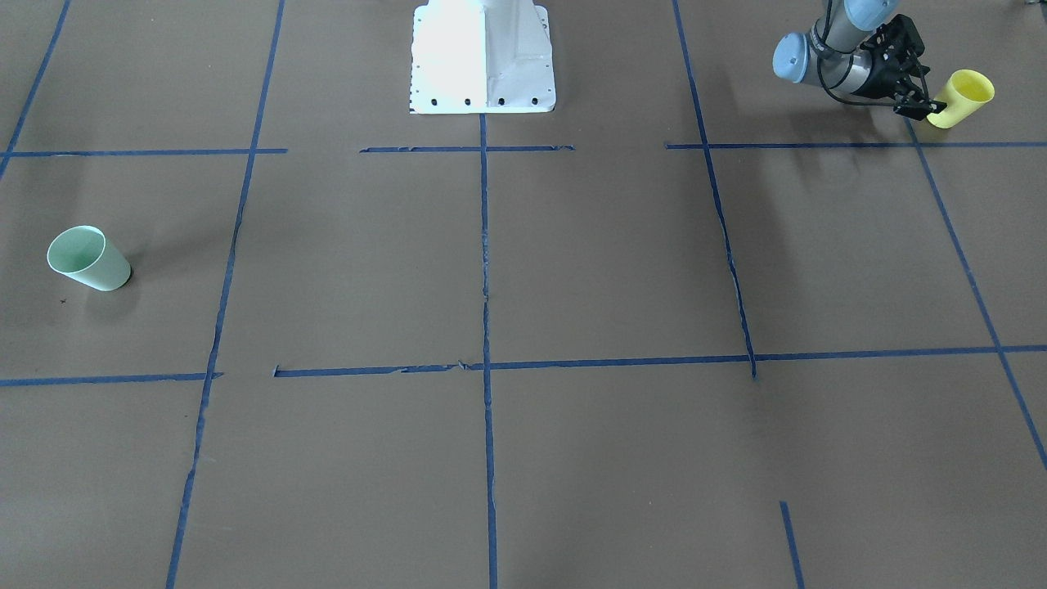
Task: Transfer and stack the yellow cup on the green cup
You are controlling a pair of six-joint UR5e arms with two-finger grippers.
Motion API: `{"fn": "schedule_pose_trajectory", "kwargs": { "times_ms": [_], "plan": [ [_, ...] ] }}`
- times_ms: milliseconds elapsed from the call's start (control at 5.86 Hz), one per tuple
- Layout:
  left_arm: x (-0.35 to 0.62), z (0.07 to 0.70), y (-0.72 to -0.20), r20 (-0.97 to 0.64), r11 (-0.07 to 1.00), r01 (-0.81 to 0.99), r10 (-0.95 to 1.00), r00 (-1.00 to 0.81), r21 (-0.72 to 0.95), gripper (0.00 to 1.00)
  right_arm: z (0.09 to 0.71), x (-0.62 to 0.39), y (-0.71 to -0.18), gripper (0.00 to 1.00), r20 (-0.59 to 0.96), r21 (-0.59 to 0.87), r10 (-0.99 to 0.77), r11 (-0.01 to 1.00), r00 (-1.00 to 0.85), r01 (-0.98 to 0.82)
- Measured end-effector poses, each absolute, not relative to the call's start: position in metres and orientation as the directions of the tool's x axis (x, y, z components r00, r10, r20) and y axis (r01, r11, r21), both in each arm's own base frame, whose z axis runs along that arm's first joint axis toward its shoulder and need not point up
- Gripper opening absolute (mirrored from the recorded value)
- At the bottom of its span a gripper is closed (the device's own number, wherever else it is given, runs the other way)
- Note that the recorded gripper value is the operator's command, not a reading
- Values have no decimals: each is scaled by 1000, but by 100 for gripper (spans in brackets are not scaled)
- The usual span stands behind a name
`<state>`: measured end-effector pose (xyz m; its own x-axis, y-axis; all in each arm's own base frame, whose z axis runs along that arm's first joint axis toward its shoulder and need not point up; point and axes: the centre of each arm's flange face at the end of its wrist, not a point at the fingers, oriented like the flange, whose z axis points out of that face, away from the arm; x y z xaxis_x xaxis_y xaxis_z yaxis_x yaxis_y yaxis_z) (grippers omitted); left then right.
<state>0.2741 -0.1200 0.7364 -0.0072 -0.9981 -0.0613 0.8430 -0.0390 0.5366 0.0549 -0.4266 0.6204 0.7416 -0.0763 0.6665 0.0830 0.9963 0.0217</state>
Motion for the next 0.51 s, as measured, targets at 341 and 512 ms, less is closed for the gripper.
{"fn": "schedule_pose_trajectory", "kwargs": {
  "times_ms": [341, 512],
  "plan": [
    [270, 743, -120, -41, 2, 836, -999, 29, 548, 100, 621, 55, -426, 100, 667, 20, -75, 996, 742, 83],
    [268, 749, -121, -30, 23, 830, -998, 48, 558, 100, 622, 55, -425, 100, 667, 18, -74, 996, 741, 83]
  ]
}}
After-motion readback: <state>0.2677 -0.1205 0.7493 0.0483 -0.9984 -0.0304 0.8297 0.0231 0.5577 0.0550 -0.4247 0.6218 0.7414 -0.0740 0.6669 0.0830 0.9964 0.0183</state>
